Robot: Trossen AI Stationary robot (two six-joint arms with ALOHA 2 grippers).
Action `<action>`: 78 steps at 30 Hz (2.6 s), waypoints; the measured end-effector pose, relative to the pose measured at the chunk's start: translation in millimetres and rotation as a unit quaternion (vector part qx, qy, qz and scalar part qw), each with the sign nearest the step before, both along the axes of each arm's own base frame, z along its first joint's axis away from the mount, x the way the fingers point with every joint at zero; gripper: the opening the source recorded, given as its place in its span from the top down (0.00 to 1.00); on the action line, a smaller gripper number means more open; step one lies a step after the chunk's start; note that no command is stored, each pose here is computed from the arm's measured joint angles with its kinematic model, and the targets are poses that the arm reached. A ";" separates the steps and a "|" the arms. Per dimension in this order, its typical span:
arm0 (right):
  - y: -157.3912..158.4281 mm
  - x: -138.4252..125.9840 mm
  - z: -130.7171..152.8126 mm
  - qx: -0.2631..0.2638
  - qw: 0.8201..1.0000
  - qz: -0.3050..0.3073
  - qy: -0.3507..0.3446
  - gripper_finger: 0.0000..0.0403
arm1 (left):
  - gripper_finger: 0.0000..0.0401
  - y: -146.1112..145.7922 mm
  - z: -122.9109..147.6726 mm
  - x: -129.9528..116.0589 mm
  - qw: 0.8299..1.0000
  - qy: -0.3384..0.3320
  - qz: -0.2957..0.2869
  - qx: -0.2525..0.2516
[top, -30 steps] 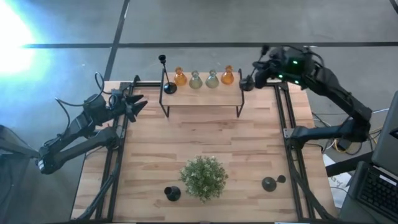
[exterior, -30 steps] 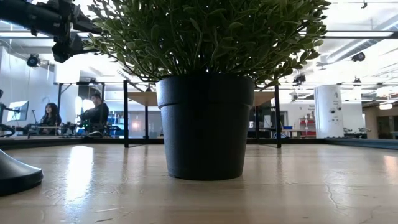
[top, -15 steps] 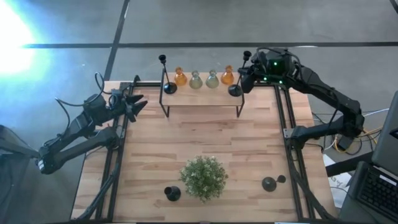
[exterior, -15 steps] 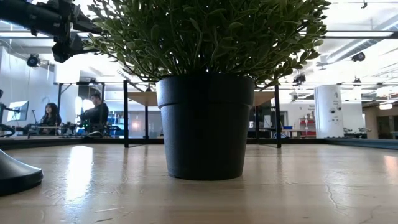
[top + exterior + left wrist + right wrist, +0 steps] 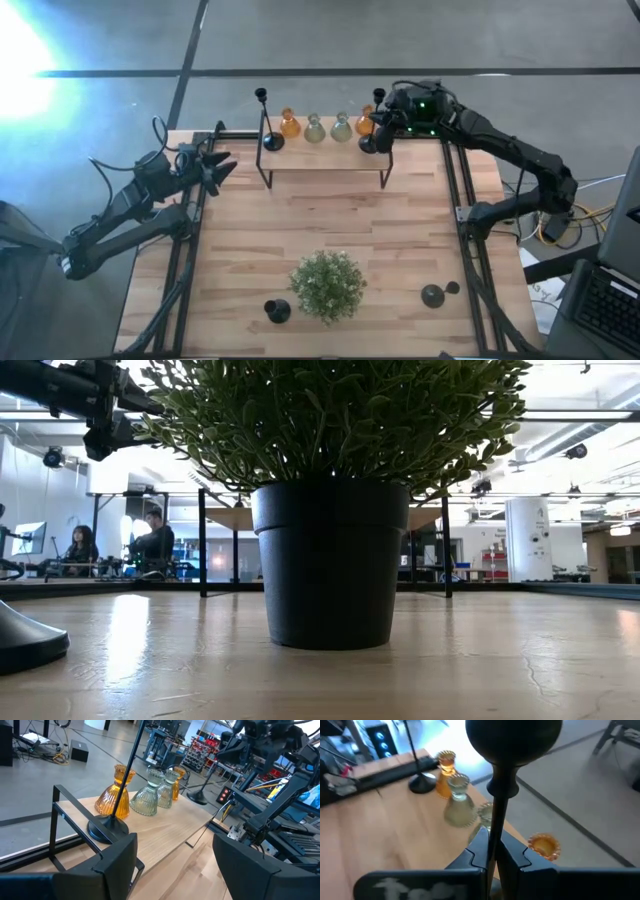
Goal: Pick & Place candle stick holders
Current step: Put the black candle holder on the shelf
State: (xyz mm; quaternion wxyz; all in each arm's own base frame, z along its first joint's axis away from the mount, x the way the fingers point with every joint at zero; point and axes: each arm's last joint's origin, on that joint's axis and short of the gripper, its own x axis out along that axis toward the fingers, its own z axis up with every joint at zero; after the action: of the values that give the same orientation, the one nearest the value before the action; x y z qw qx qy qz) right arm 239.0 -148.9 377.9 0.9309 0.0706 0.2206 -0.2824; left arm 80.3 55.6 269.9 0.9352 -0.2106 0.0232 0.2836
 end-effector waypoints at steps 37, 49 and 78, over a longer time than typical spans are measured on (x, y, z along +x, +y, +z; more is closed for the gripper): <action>-11.9 -16.8 -38.4 0.003 0.998 -0.061 -0.001 0.97 | 0.34 0.5 0.0 -0.3 1.000 0.007 0.008 0.010; -12.9 -26.8 -43.6 0.001 0.996 -0.080 -0.024 0.97 | 0.34 0.4 -0.1 -0.3 1.000 0.007 0.008 0.010; -13.1 -26.4 -45.4 0.011 0.996 -0.084 -0.023 0.79 | 0.34 0.4 0.0 -0.3 1.000 0.006 0.008 0.009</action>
State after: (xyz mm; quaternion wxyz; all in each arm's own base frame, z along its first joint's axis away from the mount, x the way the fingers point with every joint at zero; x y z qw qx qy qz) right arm 212.6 -162.0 332.5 0.9080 0.1052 0.1958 -0.3551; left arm 80.0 56.1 269.8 0.9346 -0.2010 0.0245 0.2925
